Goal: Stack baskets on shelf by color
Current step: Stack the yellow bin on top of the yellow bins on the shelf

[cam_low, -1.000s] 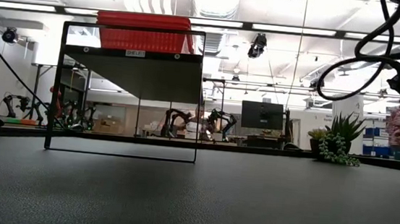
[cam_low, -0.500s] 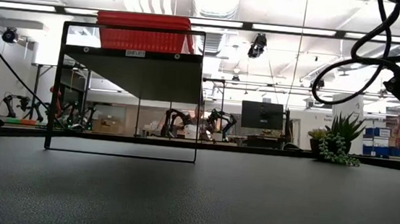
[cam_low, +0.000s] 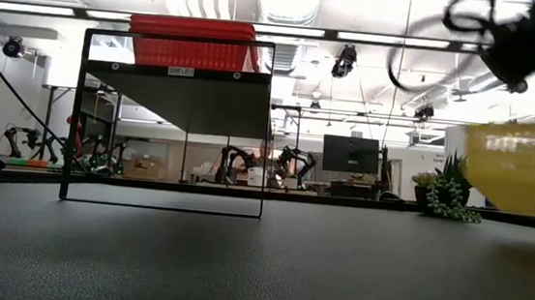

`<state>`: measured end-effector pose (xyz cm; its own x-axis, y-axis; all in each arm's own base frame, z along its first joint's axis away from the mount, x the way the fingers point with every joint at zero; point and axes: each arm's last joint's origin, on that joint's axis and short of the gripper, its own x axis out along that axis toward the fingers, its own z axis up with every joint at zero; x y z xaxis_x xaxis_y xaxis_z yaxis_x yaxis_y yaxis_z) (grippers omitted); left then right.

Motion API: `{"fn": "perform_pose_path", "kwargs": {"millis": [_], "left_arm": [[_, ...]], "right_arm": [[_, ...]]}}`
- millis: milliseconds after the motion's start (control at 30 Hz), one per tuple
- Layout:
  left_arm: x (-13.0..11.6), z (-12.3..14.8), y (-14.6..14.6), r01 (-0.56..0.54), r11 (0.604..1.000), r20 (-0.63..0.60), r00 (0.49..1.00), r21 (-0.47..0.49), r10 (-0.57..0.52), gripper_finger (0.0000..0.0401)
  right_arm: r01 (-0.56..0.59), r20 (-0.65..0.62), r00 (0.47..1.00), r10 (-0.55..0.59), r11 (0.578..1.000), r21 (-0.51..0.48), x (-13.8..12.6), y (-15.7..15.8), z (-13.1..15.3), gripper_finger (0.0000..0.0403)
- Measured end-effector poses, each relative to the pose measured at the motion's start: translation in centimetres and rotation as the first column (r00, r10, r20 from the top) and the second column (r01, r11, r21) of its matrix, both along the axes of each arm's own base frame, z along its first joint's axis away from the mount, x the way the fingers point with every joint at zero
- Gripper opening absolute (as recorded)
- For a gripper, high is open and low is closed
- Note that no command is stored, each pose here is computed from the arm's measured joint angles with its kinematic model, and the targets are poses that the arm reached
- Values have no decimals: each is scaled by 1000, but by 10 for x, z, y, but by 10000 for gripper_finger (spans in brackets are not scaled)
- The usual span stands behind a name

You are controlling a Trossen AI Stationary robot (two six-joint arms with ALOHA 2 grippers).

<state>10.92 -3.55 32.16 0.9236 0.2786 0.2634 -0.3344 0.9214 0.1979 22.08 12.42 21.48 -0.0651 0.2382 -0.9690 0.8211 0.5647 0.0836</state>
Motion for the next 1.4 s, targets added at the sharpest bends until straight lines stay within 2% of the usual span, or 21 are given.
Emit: {"fn": "perform_pose_path", "kwargs": {"millis": [233, 467, 700, 867, 1200, 1400], "left_arm": [[0, 0, 0, 0, 1000, 0, 1000, 0, 0, 118], [0, 0, 0, 0, 1000, 1, 1000, 0, 0, 118], [0, 0, 0, 0, 1000, 0, 1000, 0, 0, 118], [0, 0, 0, 0, 1000, 1, 1000, 0, 0, 118], [0, 0, 0, -4, 1000, -4, 1000, 15, 4, 118], [0, 0, 0, -4, 1000, -4, 1000, 16, 5, 118]], "right_arm": [[-74, 115, 988, 99, 976, -204, 18, -17, 48, 12], [-189, 107, 964, 244, 909, -372, 42, -41, 83, 12], [-383, 25, 895, 446, 794, -471, 77, -66, 104, 12], [-477, -48, 839, 542, 690, -544, 99, -87, 120, 12], [-564, -137, 736, 663, 488, -666, 129, -127, 152, 12], [-572, -159, 699, 697, 412, -709, 139, -153, 165, 12]]}}
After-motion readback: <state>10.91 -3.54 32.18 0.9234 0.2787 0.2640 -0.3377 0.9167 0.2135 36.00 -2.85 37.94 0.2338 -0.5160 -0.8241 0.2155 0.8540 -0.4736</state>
